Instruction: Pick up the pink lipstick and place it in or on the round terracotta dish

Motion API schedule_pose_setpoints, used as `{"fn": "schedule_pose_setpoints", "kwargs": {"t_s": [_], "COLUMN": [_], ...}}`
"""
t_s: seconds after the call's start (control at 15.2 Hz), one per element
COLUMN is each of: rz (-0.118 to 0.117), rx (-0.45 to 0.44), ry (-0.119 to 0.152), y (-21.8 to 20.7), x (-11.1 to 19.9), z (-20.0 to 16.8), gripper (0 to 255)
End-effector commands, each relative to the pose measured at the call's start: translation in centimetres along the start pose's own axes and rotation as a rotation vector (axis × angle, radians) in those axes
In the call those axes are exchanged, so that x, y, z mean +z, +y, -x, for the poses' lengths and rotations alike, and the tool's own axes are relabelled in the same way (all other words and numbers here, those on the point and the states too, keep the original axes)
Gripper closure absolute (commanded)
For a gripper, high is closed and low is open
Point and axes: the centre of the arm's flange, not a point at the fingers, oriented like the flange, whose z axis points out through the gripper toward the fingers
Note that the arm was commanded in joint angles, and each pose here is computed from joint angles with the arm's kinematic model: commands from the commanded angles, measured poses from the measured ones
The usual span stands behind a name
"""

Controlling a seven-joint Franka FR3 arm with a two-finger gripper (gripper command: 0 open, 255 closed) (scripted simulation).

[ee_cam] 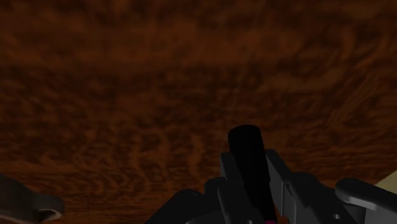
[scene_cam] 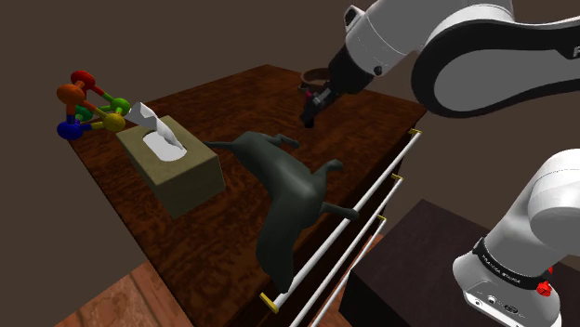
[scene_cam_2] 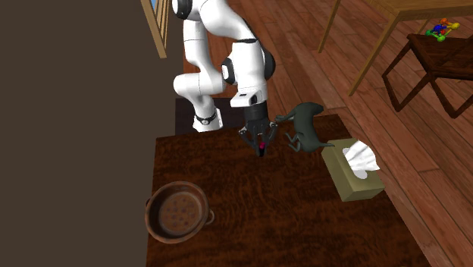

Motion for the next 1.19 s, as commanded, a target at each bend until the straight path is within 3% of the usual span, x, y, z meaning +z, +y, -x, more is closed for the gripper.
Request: {"fn": "schedule_pose_setpoints", "kwargs": {"t_s": [0.0, 0.92, 1.12], "rz": [0.000, 0.000, 0.000], "rx": [0.000, 0.000, 0.000], "ry": [-0.001, -0.001, -0.001], "y": [0.0, 0.0, 3.7], "x": [-0.8, -6.5, -5.5], "z": [-0.6, -5.0, -6.0], "gripper": [255, 255, 255]}}
